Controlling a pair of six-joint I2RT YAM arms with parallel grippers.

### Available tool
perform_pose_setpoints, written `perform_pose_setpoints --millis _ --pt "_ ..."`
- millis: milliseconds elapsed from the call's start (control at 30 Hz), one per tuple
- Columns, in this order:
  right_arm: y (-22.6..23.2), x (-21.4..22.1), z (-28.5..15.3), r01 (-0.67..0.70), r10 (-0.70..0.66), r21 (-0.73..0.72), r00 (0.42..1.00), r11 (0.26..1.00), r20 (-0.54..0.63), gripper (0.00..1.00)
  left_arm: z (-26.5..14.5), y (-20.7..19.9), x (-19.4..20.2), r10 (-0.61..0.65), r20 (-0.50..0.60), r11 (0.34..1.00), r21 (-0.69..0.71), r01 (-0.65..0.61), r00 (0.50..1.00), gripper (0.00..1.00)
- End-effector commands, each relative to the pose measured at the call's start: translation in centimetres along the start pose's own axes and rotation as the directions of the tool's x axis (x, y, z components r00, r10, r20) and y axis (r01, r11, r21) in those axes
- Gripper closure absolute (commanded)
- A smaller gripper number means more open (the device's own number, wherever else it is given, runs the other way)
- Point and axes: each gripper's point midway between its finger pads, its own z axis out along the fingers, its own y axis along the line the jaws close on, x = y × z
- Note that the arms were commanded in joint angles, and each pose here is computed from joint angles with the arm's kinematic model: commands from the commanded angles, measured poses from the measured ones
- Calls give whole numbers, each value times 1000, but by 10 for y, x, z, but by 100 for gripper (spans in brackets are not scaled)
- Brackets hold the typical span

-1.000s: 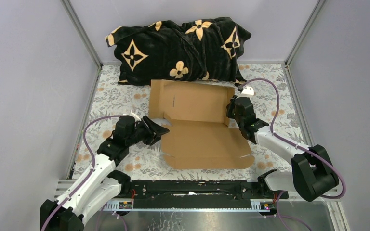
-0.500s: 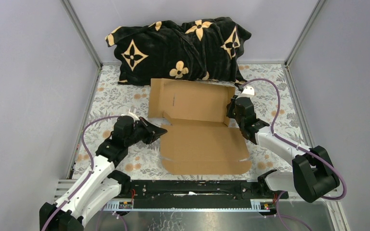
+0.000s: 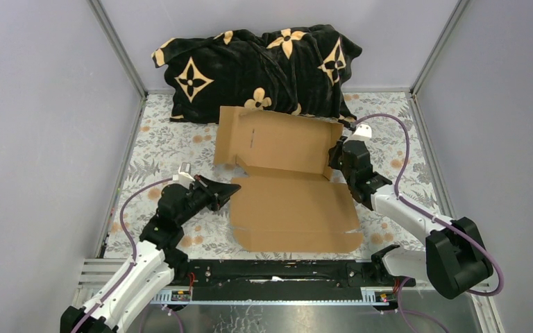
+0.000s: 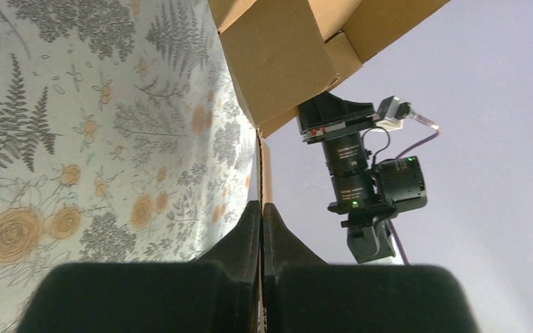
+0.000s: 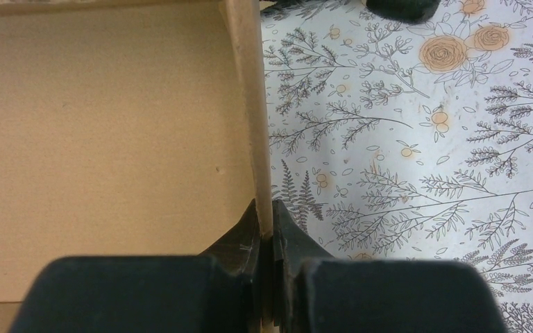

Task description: Fold the paper box

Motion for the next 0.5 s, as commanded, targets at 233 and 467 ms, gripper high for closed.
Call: perform_pose_setpoints --millis 233,467 --pt "19 -37 -11 -113 120 -71 987 991 103 100 -21 -73 -11 -57 62 919 393 28 996 98" --pt "29 -43 -12 -143 154 -107 983 984 98 100 -36 -96 -15 -92 68 843 537 42 993 97"
